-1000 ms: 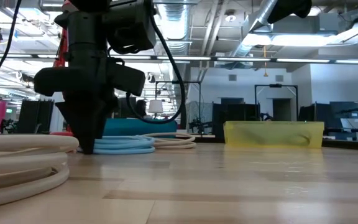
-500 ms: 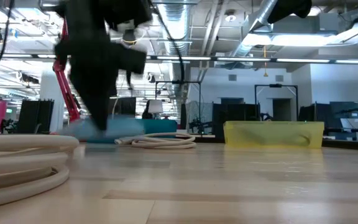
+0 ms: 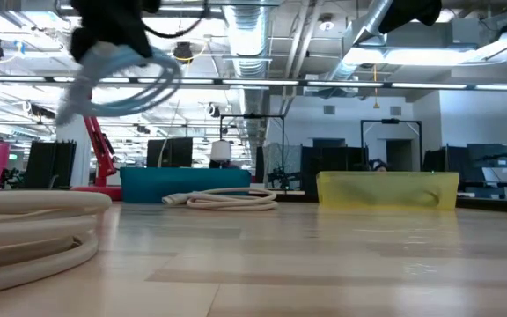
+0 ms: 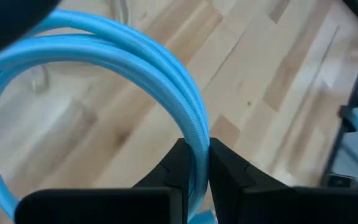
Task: Pick & Place USB Port
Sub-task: Put the blue display cable into the red bin
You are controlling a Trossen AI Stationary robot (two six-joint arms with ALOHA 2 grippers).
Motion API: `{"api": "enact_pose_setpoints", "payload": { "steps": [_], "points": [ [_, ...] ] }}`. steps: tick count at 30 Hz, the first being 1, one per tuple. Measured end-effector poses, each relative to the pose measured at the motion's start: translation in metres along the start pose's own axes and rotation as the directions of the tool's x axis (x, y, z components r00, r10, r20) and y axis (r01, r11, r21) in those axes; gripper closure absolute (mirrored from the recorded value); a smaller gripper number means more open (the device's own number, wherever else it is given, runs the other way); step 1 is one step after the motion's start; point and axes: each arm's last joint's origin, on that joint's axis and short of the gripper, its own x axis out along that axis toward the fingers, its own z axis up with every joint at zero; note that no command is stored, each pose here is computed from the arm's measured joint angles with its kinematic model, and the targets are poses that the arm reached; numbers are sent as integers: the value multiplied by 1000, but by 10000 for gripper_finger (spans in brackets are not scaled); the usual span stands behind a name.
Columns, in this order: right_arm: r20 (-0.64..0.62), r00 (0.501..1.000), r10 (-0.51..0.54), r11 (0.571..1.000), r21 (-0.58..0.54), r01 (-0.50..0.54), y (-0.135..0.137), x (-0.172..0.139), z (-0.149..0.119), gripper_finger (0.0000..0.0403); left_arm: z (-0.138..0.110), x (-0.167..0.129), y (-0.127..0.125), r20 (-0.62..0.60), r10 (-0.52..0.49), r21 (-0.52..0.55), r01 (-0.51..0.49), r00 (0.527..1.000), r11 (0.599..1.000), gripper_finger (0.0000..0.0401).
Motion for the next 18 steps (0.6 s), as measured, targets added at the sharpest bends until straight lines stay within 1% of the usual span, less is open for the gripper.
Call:
{"api": "enact_pose_setpoints", "payload": {
  "steps": [4,7,10,12,15,18],
  "points": [
    [1,1000,-2,1000,0,2,0,0,0,403,-14,-14,0,-55,-1,-116,-5,998,993,366],
    [2,1000,-5,1000,0,5,0,0,0,403,-26,-19,-4,-159,-45,-187,15,986,982,366],
    [8,1000,-17,1000,0,17,0,0,0,403,-38,-22,-11,-272,-106,-244,38,956,969,366],
    [14,999,-33,999,0,33,-1,0,0,403,-47,-25,-17,-324,-136,-271,46,936,961,366],
    [21,999,-50,999,1,50,-1,0,1,403,-60,-31,-24,-384,-167,-297,50,908,954,366],
    [21,998,-51,999,2,51,-2,0,1,403,-75,-38,-30,-425,-179,-333,30,888,942,366]
  ]
}}
